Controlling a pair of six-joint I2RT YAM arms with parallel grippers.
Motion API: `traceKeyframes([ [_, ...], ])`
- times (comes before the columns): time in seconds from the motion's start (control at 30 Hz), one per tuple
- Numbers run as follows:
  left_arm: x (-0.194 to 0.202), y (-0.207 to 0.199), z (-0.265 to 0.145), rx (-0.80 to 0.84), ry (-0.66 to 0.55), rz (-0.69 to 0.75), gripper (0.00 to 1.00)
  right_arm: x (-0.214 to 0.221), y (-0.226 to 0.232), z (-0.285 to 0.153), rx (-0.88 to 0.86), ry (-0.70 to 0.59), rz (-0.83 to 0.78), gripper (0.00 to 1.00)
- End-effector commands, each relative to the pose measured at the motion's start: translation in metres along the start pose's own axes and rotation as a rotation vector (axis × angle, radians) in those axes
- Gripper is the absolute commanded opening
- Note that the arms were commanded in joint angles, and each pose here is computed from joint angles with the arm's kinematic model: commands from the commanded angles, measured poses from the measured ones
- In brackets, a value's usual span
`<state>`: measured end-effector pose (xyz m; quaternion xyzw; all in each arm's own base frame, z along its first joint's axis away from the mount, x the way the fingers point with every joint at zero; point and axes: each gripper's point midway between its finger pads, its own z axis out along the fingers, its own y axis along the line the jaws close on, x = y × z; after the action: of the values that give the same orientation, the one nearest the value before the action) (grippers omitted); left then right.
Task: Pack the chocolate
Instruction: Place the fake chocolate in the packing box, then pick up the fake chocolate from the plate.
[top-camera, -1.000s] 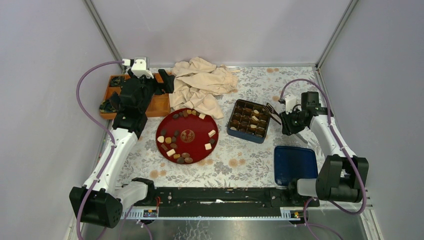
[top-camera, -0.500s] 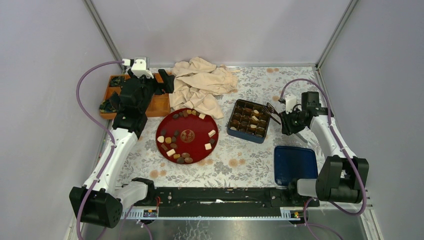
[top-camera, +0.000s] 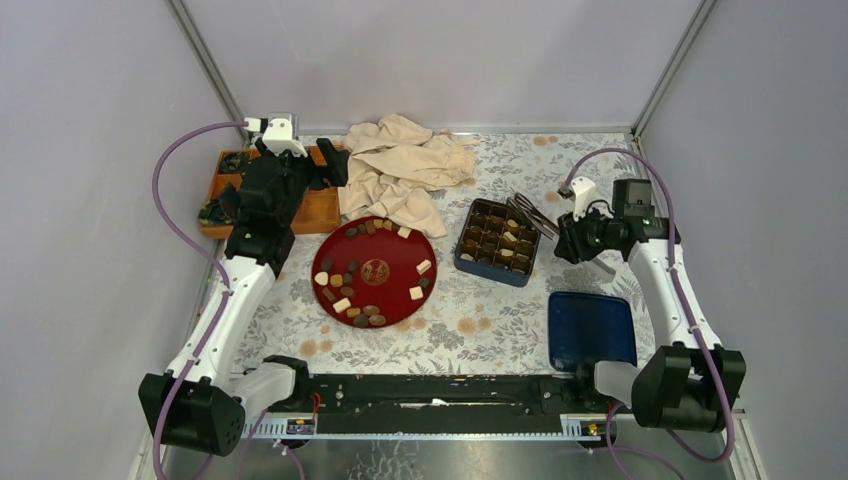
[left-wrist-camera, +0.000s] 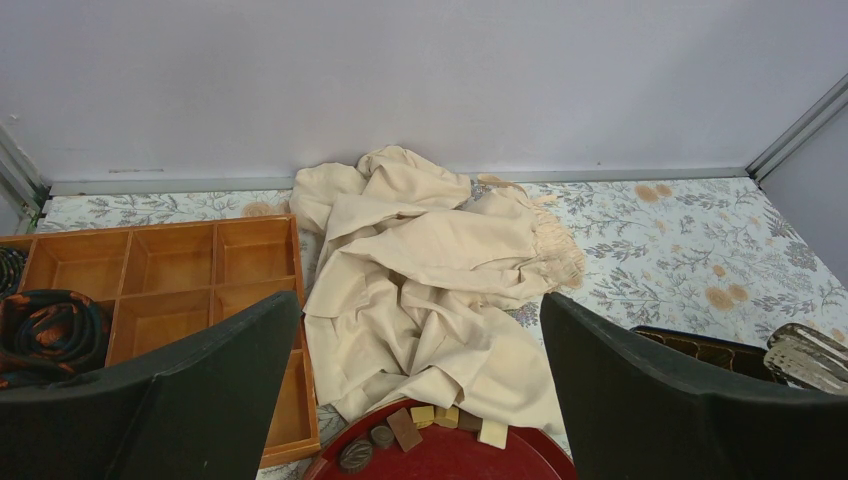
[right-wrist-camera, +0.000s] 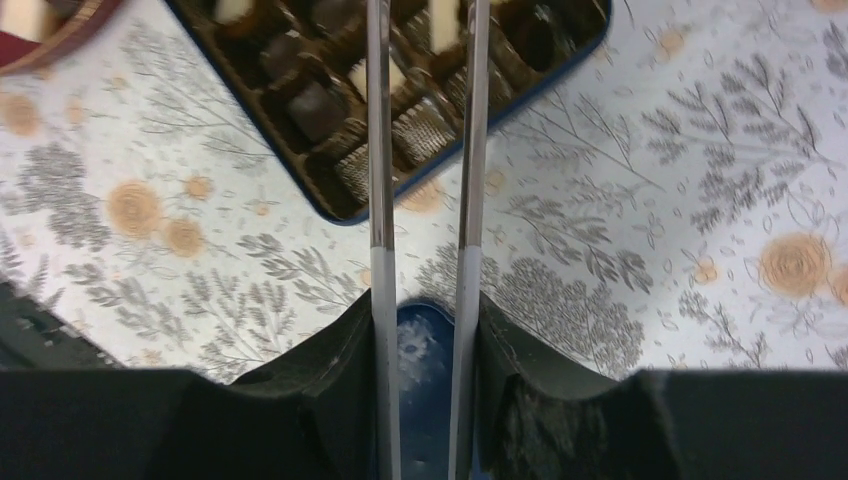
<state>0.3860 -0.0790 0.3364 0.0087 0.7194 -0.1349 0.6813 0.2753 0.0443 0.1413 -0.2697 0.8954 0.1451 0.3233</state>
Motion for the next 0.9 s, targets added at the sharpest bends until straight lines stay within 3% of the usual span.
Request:
traceKeyframes([
  [0.0, -0.013, -0.005, -0.005, 0.017, -0.048, 0.000, 0.99, -0.052, 0.035, -0.023, -0.186, -0.169, -0.146, 0.40],
  [0.27, -0.012, -0.004, -0.004, 0.012, -0.047, 0.003, 0.99, -0.072, 0.119, -0.002, -0.378, -0.119, -0.486, 0.40],
  [0.5, -0.011, -0.003, -0.004, 0.010, -0.046, 0.004, 0.99, -0.070, 0.175, 0.038, -0.464, 0.027, -0.720, 0.40],
  [0.87, -0.012, -0.003, -0.004, 0.012, -0.048, 0.006, 0.99, -0.053, 0.220, 0.091, -0.516, 0.214, -0.832, 0.40],
])
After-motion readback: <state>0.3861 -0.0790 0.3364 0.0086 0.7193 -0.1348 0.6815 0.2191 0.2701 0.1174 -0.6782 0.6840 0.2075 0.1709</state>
